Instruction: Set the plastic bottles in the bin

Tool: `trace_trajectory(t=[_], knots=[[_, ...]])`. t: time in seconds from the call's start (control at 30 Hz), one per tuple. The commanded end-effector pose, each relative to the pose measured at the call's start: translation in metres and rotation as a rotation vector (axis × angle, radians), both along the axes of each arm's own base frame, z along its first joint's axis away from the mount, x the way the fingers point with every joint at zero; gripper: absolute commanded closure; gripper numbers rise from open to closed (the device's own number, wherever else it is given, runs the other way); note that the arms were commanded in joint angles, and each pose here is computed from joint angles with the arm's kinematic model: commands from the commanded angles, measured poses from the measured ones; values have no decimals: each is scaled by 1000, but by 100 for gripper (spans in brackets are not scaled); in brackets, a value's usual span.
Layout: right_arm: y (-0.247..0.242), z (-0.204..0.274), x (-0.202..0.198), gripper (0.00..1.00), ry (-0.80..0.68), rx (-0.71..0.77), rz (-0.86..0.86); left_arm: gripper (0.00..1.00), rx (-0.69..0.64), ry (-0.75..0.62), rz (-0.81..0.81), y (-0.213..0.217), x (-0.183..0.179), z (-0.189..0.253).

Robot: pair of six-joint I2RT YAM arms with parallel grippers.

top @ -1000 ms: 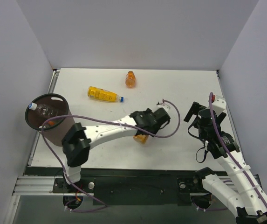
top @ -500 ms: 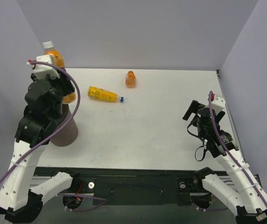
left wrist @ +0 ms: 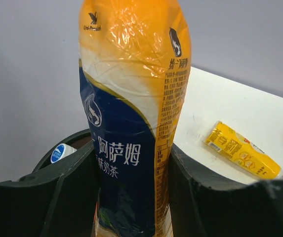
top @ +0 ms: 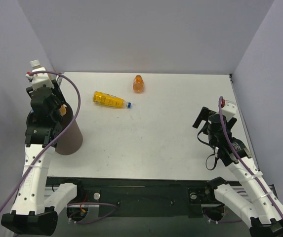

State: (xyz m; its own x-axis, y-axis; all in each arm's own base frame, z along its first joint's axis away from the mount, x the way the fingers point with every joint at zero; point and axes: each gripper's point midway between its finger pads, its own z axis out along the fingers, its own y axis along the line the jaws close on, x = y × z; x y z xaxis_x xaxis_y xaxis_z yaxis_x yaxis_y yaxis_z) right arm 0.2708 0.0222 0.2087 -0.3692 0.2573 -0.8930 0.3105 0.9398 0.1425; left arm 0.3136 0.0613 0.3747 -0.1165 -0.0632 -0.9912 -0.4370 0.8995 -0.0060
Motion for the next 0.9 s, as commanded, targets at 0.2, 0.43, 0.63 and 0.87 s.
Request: trace_trajectory(t=[0.2,0.43,0.63,0.87], knots=[[-9,9,-3,10,-39,-13,-28,24,19,-66,90,20,10,-2],[-3,1,0,10,-13,0,-15,3,-14,-42,117,22,4,-19],[-1,-1,0,10,-17,17,-14,3,-57,-67,-2,2,8,-3],[5,-4,4,10,-20,52,-3,3,-129,23,-339,-120,40,-25]])
